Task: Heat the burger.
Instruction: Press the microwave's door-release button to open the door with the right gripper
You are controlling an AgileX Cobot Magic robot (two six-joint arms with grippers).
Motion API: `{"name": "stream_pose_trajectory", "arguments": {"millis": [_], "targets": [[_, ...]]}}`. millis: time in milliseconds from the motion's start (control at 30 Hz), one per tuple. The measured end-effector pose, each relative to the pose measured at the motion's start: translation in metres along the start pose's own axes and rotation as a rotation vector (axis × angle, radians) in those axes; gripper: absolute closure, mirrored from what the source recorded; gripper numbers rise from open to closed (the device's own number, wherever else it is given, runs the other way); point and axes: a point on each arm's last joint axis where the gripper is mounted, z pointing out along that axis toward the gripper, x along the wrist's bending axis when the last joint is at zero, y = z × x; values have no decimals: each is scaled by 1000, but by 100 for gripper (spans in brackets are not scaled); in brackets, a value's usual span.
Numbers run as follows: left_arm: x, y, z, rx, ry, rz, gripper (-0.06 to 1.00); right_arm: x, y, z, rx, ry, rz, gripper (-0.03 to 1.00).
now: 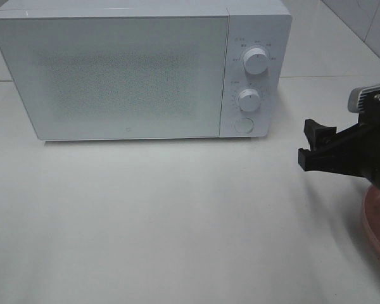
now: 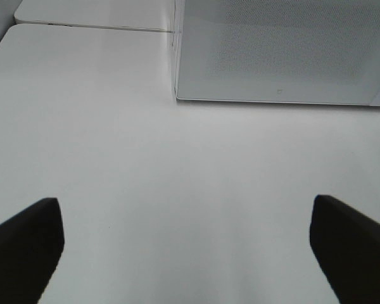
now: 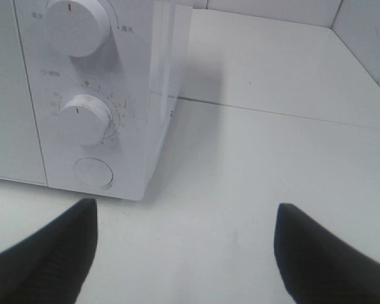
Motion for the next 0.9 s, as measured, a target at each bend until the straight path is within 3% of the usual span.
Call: {"name": "stream_pose_trajectory", "arguments": {"millis": [200,533,900], "targets": [[0,0,0,0,0,0,-3,17,-8,-4,-13,-46,-7,24],[0,0,0,0,0,0,-3,53,-17,-8,5,42,-46,24],[0,0,0,0,0,0,-3,62,-20,0,8,42,54,28]]}}
